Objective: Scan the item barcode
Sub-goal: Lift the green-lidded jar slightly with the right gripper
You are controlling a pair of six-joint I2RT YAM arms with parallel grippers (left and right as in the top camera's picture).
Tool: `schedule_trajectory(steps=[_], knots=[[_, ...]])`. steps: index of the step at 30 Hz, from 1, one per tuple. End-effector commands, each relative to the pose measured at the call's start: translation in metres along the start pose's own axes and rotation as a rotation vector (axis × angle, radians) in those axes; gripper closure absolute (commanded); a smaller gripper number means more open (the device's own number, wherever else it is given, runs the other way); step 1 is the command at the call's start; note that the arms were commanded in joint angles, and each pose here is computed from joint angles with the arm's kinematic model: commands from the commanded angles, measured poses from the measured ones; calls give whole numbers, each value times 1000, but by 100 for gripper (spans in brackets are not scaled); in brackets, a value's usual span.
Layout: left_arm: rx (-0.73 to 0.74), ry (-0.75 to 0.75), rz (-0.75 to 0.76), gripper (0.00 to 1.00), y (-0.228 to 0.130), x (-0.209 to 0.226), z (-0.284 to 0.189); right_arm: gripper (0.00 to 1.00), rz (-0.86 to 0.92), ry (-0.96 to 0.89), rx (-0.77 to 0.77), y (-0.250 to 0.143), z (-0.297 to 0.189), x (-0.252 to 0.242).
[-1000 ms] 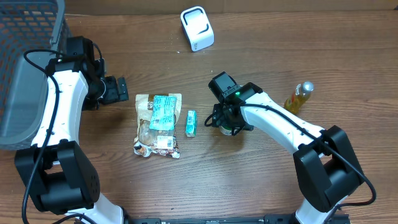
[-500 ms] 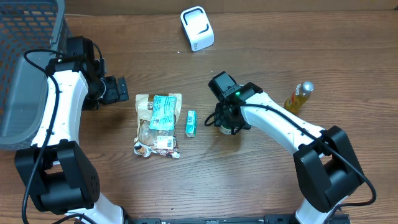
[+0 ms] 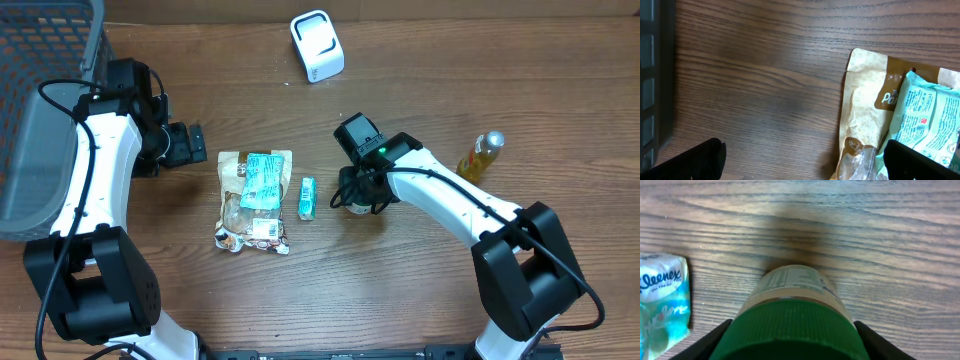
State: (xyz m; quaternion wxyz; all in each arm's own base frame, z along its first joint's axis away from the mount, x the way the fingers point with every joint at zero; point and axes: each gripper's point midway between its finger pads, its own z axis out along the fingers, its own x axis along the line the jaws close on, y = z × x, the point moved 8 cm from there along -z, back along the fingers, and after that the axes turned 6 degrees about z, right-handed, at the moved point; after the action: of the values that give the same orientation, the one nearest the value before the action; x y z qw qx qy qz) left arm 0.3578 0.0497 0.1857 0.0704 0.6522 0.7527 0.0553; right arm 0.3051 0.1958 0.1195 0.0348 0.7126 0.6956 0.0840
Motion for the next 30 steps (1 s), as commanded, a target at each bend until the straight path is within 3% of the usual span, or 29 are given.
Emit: schedule_trajectory(steps=[1, 2, 5, 30], knots=[[-9, -7, 3, 0, 5, 1, -1, 27, -48, 5, 21, -6, 5, 2], [-9, -7, 3, 0, 5, 1, -1, 22, -40, 5, 22, -6, 5, 2], [-9, -7, 3, 0, 5, 1, -1, 20, 4, 2, 31, -7, 5, 2], [-9, -7, 3, 0, 5, 1, -1, 21, 35, 4, 21, -6, 5, 2]])
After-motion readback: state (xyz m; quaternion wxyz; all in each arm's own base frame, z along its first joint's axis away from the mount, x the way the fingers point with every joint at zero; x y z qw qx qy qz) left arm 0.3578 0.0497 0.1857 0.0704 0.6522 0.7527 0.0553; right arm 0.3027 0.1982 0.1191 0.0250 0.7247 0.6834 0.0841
